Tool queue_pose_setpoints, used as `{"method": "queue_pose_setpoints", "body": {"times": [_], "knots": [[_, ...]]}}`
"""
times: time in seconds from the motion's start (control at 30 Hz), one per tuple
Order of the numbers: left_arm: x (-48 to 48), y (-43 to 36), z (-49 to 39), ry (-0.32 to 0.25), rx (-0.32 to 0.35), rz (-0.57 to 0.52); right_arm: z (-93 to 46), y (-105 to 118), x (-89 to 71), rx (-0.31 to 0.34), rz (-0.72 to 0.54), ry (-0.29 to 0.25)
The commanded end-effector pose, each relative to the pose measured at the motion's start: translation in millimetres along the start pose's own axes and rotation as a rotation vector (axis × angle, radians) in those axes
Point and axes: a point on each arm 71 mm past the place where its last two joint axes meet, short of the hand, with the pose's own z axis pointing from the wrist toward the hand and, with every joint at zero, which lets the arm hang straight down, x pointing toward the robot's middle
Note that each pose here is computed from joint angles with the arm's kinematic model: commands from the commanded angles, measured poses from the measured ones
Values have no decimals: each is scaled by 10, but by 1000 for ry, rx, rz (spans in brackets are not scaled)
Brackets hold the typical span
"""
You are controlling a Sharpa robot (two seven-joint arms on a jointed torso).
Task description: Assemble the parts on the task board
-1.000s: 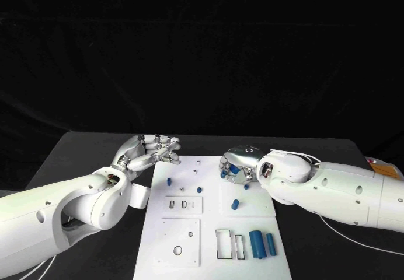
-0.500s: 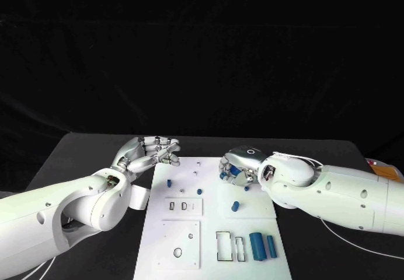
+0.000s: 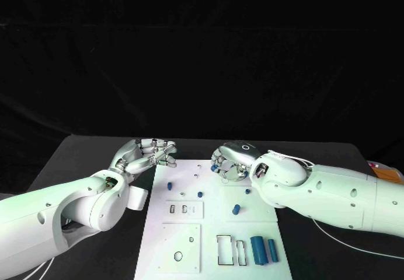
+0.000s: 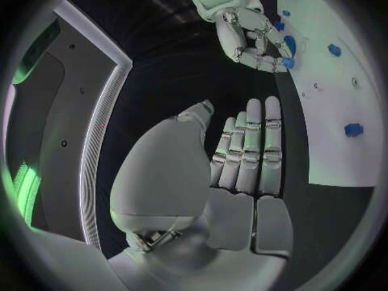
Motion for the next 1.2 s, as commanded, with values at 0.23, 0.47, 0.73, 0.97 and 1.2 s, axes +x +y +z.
{"method": "queue_pose_setpoints", "body": {"times": [0.23, 0.47, 0.73, 0.97, 1.2], "knots": [[72, -18, 13, 22, 1, -28, 215, 105, 10, 31, 10, -52], [100, -24, 11, 29, 0, -32, 311, 136, 63, 40, 11, -54], [122, -27, 13, 35, 1, -35, 363, 177, 127, 42, 13, -38], [129, -29, 14, 37, 1, -36, 375, 182, 171, 46, 11, -16], [123, -32, 12, 35, 2, -35, 369, 147, 191, 58, 6, -1]]}}
